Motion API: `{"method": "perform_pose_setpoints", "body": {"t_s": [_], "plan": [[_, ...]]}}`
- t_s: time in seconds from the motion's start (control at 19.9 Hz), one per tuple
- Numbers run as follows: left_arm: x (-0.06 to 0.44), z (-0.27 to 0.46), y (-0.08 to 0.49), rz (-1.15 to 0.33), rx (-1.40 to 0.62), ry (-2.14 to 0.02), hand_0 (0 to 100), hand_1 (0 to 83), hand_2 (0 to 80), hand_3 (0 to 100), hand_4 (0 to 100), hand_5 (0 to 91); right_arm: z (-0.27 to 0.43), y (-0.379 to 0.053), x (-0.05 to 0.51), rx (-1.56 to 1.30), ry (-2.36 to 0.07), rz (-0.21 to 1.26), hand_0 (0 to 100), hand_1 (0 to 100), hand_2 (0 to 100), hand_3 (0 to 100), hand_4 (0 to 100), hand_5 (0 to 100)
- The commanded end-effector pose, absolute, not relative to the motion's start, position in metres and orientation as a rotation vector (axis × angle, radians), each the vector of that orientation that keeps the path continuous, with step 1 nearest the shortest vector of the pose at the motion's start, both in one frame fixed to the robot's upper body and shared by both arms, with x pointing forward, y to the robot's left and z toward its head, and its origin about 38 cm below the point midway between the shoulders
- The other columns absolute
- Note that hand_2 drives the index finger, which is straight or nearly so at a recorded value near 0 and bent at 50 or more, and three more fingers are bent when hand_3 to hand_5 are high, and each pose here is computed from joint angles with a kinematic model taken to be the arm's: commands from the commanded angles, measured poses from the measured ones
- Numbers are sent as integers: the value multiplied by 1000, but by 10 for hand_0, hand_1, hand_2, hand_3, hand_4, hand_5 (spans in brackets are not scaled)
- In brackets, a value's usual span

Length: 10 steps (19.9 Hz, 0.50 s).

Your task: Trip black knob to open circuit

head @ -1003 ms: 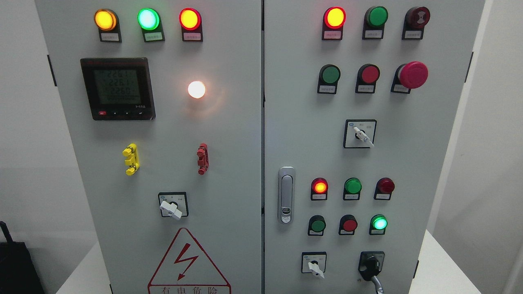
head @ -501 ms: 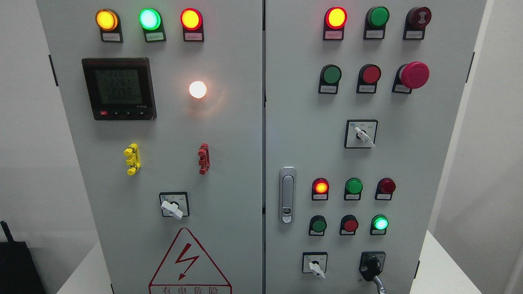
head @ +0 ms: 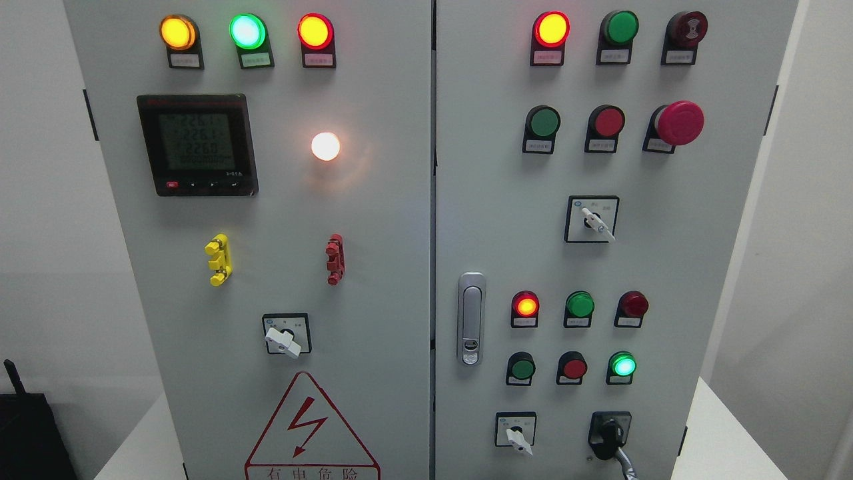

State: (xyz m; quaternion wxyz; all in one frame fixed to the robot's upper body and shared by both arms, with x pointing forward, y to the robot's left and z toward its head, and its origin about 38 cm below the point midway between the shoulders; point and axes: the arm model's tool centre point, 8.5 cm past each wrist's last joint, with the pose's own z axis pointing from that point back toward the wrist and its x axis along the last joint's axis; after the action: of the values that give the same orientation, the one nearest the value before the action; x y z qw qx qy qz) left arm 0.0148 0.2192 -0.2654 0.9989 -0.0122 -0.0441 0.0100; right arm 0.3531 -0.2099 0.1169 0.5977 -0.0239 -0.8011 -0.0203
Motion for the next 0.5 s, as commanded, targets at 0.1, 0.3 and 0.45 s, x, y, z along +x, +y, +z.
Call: {"method": "perform_pose_setpoints", "body": {"t_s": [0.1,0.3,0.45], "plan": [[15,-265,219,23,-24,-87,120,389,0,0,0,0,130,-211,352,-44,-1914,-34,714,798,14,1000,1000,982],[15,-265,219,23,-24,-87,120,389,0,0,0,0,128,-217,352,-60,-1908,-33,716,802,14,1000,1000,981],[16,-265,219,23,-25,-88,120,389,0,0,0,0,125,-220,351,-67,-1898,-30,717,803,14,1000,1000,981]]}}
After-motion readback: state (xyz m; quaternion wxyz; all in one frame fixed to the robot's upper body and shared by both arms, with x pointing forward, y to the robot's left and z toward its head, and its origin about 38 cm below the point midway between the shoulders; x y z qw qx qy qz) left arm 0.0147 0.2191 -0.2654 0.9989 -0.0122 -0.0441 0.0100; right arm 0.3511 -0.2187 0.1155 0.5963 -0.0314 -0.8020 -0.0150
